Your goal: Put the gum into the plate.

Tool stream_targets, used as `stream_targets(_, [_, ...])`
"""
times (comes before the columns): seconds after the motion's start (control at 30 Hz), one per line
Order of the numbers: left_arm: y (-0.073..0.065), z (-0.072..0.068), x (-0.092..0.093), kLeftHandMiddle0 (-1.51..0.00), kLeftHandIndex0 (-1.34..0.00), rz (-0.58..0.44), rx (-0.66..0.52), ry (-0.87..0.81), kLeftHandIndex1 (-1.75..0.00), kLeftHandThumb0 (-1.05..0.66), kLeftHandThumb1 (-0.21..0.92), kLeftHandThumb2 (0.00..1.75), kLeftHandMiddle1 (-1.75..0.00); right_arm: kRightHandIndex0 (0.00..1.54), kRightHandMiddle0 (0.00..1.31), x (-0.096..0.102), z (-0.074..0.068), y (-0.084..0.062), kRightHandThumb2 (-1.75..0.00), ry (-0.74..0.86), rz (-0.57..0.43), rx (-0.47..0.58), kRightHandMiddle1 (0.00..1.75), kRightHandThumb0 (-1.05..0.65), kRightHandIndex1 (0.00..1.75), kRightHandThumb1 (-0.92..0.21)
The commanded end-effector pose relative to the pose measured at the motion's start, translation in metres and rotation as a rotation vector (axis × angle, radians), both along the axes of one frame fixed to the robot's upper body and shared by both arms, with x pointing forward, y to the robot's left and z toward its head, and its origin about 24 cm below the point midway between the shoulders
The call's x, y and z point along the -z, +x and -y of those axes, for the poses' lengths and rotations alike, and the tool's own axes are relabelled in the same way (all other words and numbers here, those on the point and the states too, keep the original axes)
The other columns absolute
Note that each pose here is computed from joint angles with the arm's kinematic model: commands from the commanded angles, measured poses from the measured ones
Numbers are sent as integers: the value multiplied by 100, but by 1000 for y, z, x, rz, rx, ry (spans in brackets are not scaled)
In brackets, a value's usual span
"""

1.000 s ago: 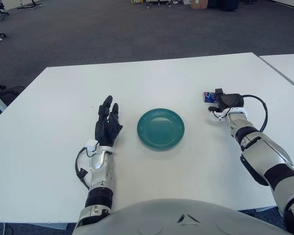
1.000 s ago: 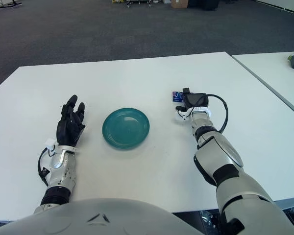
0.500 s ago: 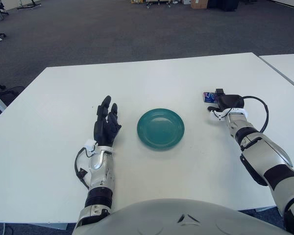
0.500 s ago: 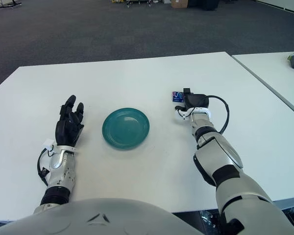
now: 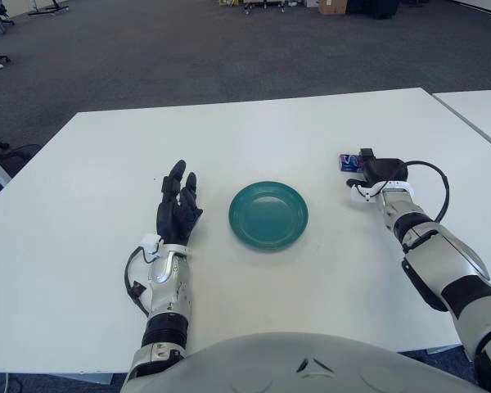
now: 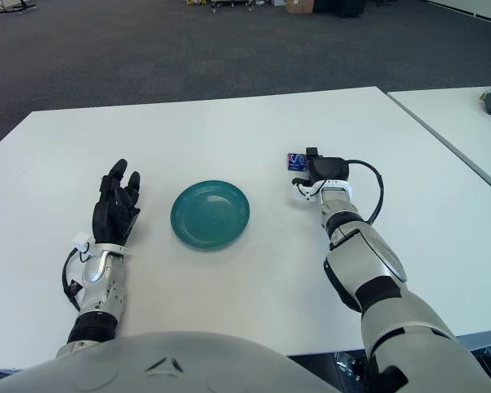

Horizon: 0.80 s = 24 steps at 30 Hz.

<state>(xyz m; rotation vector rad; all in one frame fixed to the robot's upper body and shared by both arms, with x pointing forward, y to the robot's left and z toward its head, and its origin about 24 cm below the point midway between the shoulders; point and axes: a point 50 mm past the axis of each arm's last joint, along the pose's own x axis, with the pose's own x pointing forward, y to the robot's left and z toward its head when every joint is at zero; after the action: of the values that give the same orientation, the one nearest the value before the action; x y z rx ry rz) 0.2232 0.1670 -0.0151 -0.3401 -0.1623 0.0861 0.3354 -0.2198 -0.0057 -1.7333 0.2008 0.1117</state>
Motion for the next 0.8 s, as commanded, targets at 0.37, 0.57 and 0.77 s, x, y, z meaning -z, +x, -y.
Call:
stream_targets(0.37, [-15, 4, 17, -31, 0, -76, -9, -25, -65, -79, 92, 83, -1, 97, 69, 34, -10, -27, -70, 111, -82, -4, 175, -44, 175, -92])
stream_targets(0.57, [-15, 5, 18, -31, 0, -82, -10, -28, -67, -79, 92, 82, -1, 96, 68, 32, -4, -29, -70, 117, -49, -28, 175, -44, 175, -92])
stream_targets(0.77, [-13, 5, 18, -32, 0, -84, -9, -29, -69, -79, 92, 82, -1, 95, 67, 23, 6, -29, -69, 113, 25, -80, 175, -44, 175, -92])
